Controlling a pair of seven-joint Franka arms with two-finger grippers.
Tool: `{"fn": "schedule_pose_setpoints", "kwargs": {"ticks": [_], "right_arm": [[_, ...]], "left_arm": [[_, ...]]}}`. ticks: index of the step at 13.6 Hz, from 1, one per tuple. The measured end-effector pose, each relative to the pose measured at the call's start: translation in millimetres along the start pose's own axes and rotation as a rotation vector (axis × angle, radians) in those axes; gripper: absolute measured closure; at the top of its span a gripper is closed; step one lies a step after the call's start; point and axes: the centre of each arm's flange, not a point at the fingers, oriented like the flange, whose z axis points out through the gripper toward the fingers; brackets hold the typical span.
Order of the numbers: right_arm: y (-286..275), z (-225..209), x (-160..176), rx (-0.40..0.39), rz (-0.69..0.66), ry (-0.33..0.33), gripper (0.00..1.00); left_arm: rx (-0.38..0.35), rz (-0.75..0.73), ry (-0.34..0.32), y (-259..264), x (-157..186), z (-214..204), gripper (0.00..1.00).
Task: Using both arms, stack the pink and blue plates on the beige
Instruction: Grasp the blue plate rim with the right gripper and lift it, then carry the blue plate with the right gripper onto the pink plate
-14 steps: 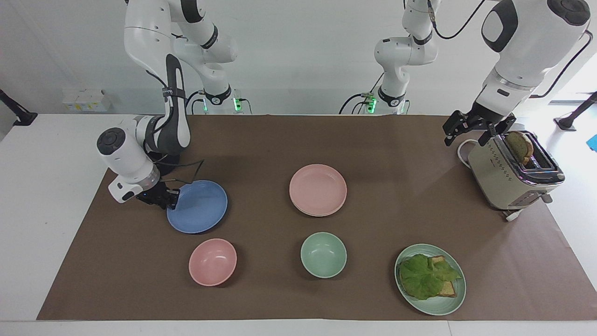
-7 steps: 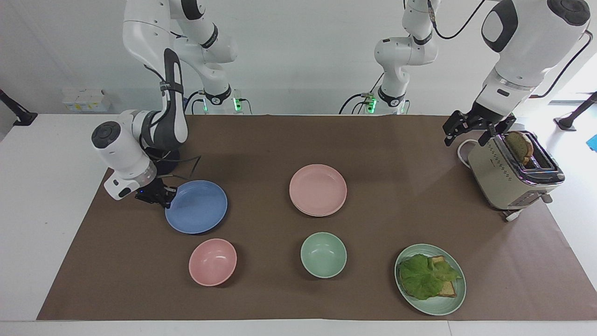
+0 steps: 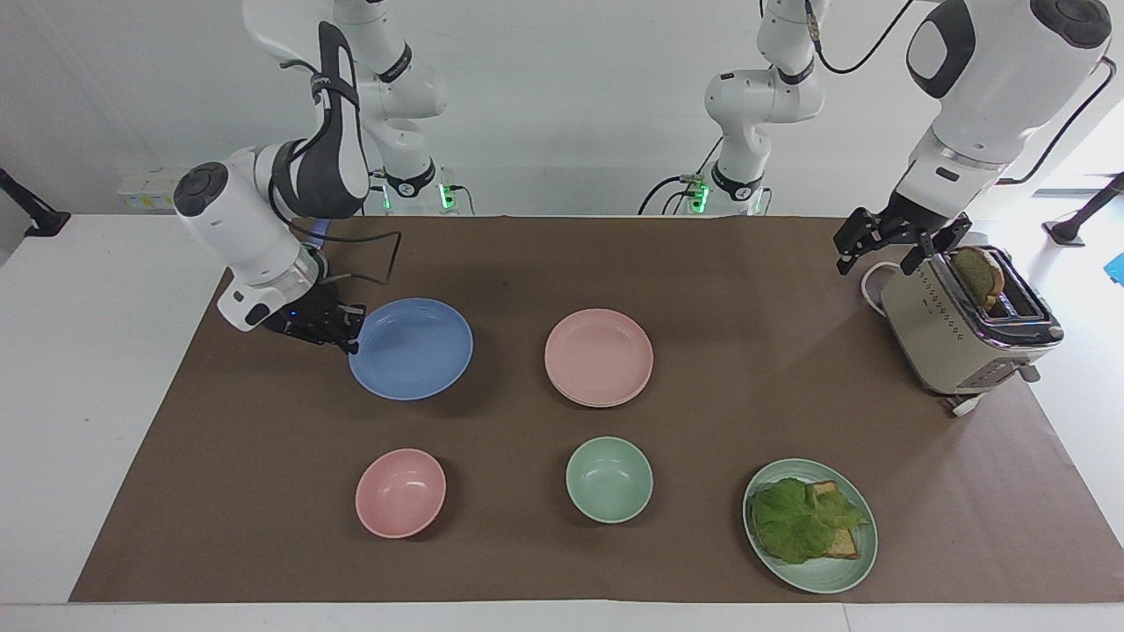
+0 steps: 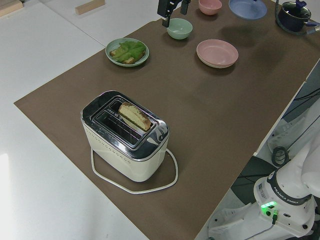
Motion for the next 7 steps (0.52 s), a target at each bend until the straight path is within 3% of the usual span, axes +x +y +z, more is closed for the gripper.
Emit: {"fn": "schedule_pose_setpoints", "kwargs": {"ticks": [7], "right_arm": [[-167.4, 50.3, -7.1, 0.021, 0.100, 0.029, 0.96]], "left_arm": [[0.000, 0.000, 0.000, 0.0, 0.0, 0.0, 0.00]]}}
